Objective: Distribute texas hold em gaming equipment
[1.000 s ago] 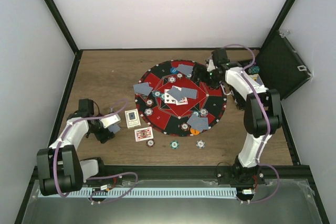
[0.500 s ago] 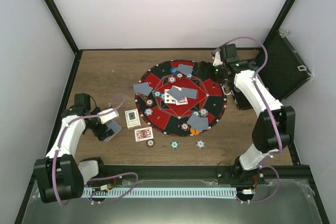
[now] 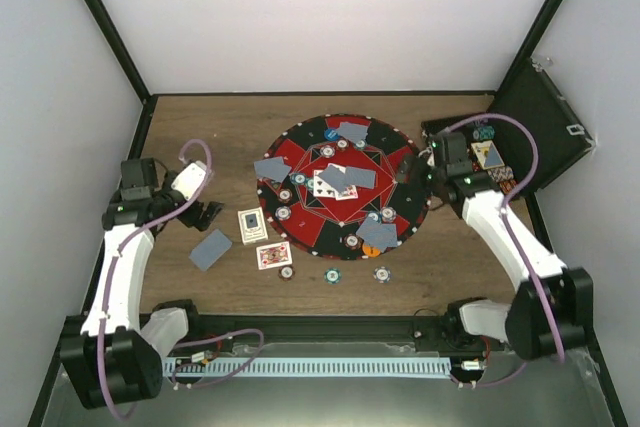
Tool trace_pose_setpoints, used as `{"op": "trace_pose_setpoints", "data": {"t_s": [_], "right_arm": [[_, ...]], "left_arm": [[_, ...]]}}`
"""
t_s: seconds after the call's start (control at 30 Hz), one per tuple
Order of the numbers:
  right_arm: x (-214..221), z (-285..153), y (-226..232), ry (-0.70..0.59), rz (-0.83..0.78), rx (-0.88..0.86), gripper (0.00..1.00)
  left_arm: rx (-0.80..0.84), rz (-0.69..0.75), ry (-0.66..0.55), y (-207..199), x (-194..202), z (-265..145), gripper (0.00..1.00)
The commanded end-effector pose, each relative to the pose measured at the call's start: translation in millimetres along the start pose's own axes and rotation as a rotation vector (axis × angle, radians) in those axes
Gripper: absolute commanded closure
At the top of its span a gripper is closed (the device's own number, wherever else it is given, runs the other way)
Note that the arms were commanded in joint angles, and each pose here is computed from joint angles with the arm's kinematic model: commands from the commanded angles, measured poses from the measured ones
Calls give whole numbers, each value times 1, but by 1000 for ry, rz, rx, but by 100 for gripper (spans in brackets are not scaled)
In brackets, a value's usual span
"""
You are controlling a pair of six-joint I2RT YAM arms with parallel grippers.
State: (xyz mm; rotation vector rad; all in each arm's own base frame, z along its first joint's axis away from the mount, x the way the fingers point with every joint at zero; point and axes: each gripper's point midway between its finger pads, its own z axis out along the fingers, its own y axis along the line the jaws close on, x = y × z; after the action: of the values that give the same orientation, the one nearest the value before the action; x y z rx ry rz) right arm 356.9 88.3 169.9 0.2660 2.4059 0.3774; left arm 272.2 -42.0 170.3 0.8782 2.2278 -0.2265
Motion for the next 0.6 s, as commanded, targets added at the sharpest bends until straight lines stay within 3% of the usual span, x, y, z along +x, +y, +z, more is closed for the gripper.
{"op": "trace_pose_setpoints", "data": {"t_s": [0.0, 0.2, 0.4, 0.57], "right_arm": [[-18, -28, -22, -227, 44, 82, 0], [-23, -52, -46, -355, 35, 176, 0], [-35, -60, -69, -513, -43, 297, 0], [-32, -58, -79, -711, -98, 294, 0]], "left_arm": [[-162, -151, -190, 30, -34, -12, 0], [-276, -272, -345, 55, -45, -9, 0], [-260, -398, -503, 58, -44, 7, 0], [-286, -379, -624, 65, -42, 22, 0]]}}
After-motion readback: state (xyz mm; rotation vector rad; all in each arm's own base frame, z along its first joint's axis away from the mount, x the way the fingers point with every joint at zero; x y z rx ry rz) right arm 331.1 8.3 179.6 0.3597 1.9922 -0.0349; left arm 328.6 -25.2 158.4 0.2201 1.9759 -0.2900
